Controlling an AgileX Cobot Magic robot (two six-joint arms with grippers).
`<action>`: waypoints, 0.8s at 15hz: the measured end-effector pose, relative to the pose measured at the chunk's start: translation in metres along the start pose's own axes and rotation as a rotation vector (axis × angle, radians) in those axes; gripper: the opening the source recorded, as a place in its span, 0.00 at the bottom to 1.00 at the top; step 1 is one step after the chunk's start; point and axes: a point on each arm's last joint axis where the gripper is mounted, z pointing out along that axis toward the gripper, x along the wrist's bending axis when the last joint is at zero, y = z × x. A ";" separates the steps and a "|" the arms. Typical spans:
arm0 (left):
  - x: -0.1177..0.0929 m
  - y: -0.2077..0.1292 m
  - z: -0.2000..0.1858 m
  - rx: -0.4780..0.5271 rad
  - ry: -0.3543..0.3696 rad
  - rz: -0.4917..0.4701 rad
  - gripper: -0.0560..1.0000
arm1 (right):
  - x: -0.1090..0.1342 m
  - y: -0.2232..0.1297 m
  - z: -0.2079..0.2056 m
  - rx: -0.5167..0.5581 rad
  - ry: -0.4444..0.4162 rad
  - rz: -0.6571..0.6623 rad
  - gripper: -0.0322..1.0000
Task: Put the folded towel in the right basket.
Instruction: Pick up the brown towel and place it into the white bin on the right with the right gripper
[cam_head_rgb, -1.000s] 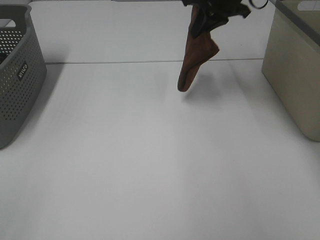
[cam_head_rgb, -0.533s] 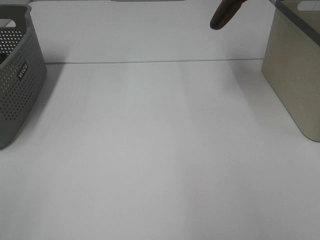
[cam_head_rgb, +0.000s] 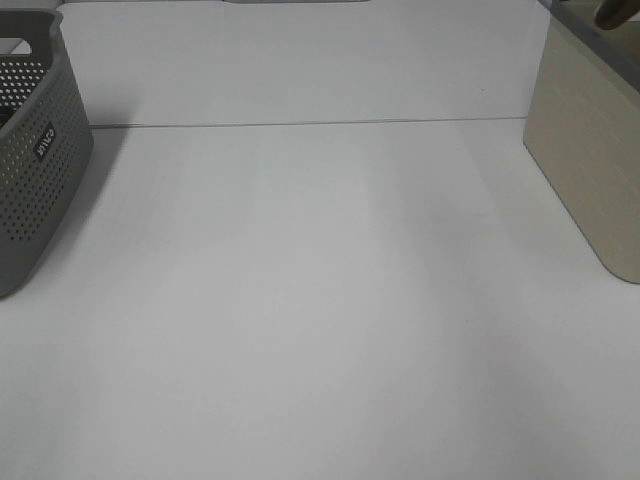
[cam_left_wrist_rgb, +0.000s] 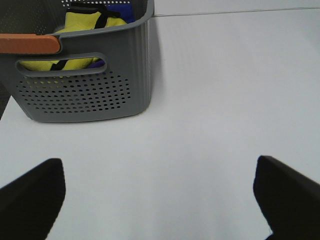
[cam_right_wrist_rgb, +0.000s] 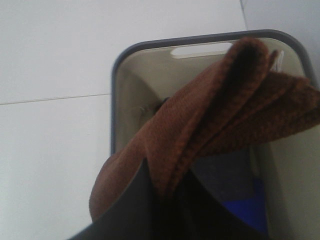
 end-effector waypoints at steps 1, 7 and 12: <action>0.000 0.000 0.000 0.000 0.000 0.000 0.97 | -0.014 -0.001 -0.002 -0.001 -0.024 0.026 0.09; 0.000 0.000 0.000 0.000 0.000 0.000 0.97 | -0.038 -0.042 0.066 0.230 -0.031 0.125 0.12; 0.000 0.000 0.000 0.000 0.000 0.000 0.97 | -0.042 -0.060 0.102 0.324 -0.027 0.181 0.62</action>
